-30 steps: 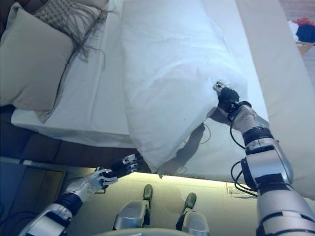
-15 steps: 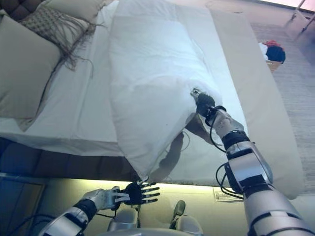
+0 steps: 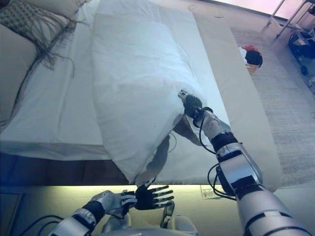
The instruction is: Make the bed neatly
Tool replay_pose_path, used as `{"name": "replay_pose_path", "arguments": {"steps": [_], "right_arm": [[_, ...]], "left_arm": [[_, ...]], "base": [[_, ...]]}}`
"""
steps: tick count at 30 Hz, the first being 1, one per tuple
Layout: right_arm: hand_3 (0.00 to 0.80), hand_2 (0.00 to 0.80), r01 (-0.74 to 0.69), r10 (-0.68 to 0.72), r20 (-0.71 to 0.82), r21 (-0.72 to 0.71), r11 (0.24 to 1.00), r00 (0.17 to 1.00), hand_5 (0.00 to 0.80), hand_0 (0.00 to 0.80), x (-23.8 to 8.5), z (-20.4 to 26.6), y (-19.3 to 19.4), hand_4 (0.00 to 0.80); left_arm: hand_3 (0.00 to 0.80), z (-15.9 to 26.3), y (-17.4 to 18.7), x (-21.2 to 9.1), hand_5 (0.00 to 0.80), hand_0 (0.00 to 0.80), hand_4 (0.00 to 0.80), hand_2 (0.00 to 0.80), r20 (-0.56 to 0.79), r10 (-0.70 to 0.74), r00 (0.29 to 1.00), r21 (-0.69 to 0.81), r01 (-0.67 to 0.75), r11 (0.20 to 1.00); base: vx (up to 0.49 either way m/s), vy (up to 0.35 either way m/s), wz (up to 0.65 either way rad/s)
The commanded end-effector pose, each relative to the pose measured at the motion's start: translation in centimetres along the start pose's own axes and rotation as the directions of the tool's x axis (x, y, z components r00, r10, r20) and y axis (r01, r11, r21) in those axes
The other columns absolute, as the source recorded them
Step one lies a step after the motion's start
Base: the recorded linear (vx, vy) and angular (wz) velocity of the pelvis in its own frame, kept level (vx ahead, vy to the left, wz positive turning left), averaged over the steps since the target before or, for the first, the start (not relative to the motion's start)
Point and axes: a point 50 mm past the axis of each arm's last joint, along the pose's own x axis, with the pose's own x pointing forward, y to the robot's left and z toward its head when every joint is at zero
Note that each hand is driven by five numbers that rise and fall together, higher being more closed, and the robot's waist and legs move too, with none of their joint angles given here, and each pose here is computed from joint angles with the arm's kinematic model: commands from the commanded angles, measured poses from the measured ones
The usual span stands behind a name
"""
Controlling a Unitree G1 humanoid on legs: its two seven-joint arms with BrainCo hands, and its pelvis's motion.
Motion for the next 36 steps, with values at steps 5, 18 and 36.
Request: {"name": "replay_pose_path", "arguments": {"steps": [5, 18, 36], "right_arm": [[0.800, 0.800, -0.204, 0.203, 0.163, -0.007, 0.979, 0.966, 0.800, 0.800, -0.1, 4.4, 5.4, 0.800], [0.800, 0.800, -0.251, 0.251, 0.069, -0.020, 0.968, 0.965, 0.800, 0.800, -0.7, 0.7, 6.2, 0.800], [0.800, 0.800, -0.243, 0.245, 0.047, -0.042, 0.969, 0.968, 0.800, 0.800, -1.5, -0.6, 5.8, 0.800]], "left_arm": [[0.000, 2.1, -7.7, 5.5, 0.000, 0.000, 0.000, 0.000, 0.168, -0.265, 0.949, -0.112, 0.286, 0.952], [0.000, 5.0, -12.0, 7.1, 0.000, 0.000, 0.000, 0.000, 0.558, -0.346, 0.754, -0.184, 0.520, 0.834], [0.000, 6.2, -13.5, 7.3, 0.000, 0.000, 0.000, 0.000, 0.769, -0.239, 0.592, -0.135, 0.516, 0.846]], "base": [[0.028, -0.003, -0.10], [0.053, 0.005, -0.13], [-0.003, -0.006, -0.03]]}}
